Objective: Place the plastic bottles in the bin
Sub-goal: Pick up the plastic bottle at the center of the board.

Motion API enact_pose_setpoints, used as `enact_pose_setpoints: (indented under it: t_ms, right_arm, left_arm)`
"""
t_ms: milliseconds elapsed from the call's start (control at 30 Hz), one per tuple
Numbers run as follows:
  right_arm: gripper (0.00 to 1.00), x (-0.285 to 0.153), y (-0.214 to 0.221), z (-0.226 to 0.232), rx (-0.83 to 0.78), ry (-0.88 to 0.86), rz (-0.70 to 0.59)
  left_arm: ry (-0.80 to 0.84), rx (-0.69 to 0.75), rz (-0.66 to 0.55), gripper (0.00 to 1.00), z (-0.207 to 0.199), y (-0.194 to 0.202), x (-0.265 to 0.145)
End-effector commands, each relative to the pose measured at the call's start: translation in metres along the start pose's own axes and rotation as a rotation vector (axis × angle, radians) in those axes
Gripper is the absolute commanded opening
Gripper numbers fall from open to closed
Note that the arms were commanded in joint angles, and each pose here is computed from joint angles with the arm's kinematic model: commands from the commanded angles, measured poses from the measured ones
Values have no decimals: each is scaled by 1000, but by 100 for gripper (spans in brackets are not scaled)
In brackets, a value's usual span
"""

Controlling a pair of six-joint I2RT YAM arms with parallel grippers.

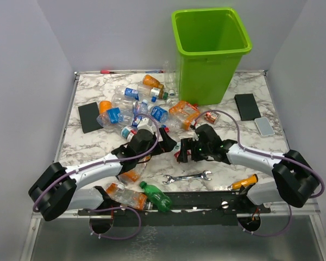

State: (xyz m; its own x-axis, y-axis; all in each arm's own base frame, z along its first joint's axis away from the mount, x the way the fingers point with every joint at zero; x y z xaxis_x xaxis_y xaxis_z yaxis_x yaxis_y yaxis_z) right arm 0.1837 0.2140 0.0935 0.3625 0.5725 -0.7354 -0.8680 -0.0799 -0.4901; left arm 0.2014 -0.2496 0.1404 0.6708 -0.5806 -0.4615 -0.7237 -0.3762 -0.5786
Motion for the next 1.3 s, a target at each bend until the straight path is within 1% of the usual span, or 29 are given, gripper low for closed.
enact_pose_setpoints:
  t_ms: [0, 100, 200, 267, 367, 400, 467, 633, 700, 800, 900, 967, 1033, 1100, 1267]
  right_arm:
    - [88, 9, 9, -14, -30, 151, 60]
    - [84, 15, 15, -18, -35, 186, 80]
    - [79, 19, 20, -17, -39, 184, 98]
    - [71, 21, 24, -16, -46, 183, 105]
    - [56, 15, 24, -9, -62, 171, 80]
    - [52, 11, 21, -6, -64, 158, 62]
    - [48, -1, 14, 3, -76, 116, 17]
    - [44, -47, -7, 32, -124, -54, -164]
    - [43, -63, -13, 40, -130, -110, -241]
    - [42, -81, -21, 48, -122, -204, -396]
    - [41, -98, -30, 59, -104, -339, -580]
    - [41, -107, -34, 64, -93, -409, -664]
    - [41, -114, -37, 71, -97, -475, -715]
    - [41, -118, -38, 78, -110, -533, -732]
    - [40, -127, -40, 91, -104, -667, -771]
  left_arm:
    - [-47, 34, -28, 99, 11, 0, -12]
    - [-42, 37, -44, 99, 10, -3, -19]
    - [-37, 41, -59, 99, 9, -7, -25]
    - [-32, 44, -68, 99, 8, -9, -27]
    - [-13, 46, -84, 99, 2, -14, -31]
    - [-3, 47, -92, 99, -1, -17, -33]
    - [20, 49, -107, 99, -9, -23, -36]
    - [102, 57, -170, 99, -34, -44, -50]
    - [160, 56, -192, 99, -46, -51, -56]
    - [319, 59, -211, 99, -67, -55, -65]
    - [508, 62, -231, 99, -85, -54, -76]
    - [612, 72, -241, 99, -95, -54, -85]
    - [699, 97, -244, 99, -105, -55, -94]
    - [748, 127, -241, 99, -111, -55, -98]
    - [805, 188, -170, 99, -121, -49, -93]
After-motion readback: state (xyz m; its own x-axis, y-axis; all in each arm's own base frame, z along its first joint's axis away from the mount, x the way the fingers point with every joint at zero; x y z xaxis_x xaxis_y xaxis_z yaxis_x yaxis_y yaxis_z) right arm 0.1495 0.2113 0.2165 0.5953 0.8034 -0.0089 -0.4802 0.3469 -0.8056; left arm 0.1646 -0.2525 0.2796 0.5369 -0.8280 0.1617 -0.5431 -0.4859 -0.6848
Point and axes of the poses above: each gripper's point midway between its finger pads, its own x axis out along the fingers, its own z axis along the line the jaws close on, y = z × x, the point moved 6 cm from there along -x, back along the fingers, and after that the axes turned 1 degree about -x, right-handed, at the moved point
